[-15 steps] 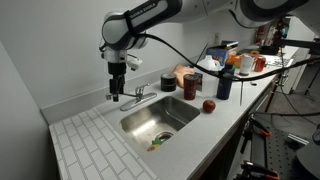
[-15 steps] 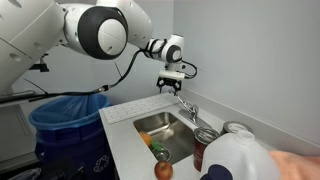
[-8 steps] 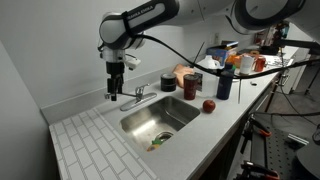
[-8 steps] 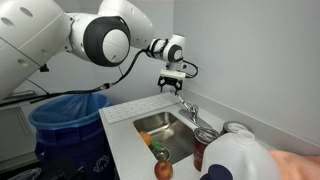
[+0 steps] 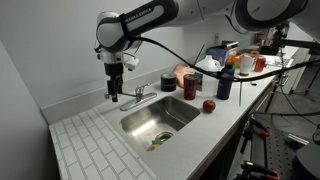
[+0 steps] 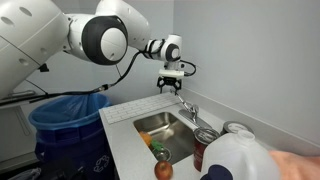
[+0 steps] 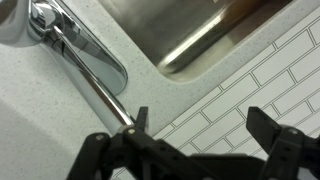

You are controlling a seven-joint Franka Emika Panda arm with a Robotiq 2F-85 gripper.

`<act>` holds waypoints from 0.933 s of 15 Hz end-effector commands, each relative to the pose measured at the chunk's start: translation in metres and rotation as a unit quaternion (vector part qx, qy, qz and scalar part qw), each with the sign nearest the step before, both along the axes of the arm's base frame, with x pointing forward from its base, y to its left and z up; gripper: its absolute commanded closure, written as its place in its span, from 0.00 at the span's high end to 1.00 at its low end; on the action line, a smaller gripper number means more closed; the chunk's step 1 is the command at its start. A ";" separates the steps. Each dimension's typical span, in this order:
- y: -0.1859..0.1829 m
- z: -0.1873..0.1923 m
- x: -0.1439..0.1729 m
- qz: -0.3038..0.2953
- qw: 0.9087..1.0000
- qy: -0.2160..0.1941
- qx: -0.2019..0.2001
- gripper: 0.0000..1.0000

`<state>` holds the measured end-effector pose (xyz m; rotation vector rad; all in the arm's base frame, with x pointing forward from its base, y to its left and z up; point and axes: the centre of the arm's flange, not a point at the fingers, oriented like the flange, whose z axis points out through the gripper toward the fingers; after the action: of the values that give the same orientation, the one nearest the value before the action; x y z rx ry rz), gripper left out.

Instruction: Turn the tap to the left

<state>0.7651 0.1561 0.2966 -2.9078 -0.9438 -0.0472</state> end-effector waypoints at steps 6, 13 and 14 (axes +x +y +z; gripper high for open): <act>-0.018 0.030 -0.076 0.000 0.998 0.039 -0.055 1.00; -0.032 0.071 -0.144 -0.024 0.997 0.024 -0.067 1.00; -0.033 0.077 -0.154 -0.027 0.997 0.018 -0.067 1.00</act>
<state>0.6744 0.1370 0.3549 -3.0101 -0.9315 0.1261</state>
